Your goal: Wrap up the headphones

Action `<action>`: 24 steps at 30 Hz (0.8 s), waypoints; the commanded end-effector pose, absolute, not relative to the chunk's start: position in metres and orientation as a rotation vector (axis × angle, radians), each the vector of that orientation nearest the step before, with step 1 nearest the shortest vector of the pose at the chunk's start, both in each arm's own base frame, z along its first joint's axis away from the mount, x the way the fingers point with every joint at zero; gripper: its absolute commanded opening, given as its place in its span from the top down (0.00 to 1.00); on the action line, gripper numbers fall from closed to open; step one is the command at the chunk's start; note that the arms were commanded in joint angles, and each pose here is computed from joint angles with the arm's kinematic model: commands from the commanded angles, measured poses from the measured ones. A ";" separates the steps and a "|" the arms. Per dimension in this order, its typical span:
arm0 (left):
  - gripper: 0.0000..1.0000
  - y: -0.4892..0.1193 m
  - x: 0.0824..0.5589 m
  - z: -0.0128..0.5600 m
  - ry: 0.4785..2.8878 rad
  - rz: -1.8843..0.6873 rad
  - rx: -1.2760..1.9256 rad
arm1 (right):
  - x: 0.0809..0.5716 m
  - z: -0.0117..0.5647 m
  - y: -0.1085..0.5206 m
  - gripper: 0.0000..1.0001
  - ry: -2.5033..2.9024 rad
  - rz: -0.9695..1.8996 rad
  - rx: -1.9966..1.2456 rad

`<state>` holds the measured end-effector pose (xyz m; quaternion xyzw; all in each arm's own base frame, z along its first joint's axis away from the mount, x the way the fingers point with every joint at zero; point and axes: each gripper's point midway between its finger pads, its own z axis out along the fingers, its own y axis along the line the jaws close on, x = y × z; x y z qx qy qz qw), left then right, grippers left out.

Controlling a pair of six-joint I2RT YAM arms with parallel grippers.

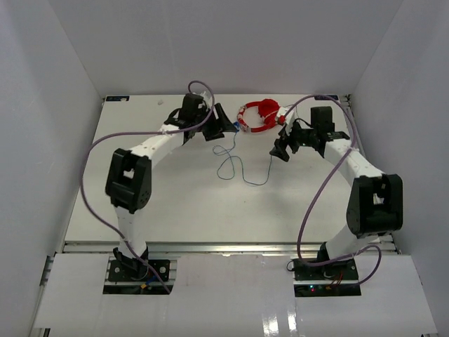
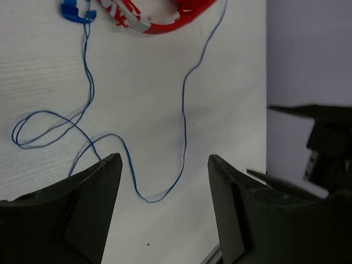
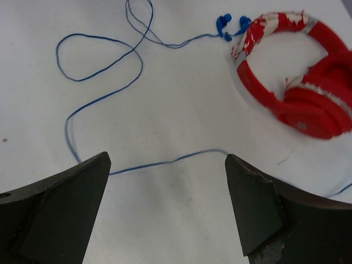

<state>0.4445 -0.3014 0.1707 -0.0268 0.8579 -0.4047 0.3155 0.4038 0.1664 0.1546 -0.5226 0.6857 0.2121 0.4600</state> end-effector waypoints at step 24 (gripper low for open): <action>0.25 -0.366 0.619 0.093 2.060 -0.671 0.012 | 0.275 0.205 0.113 0.04 1.653 0.658 -0.923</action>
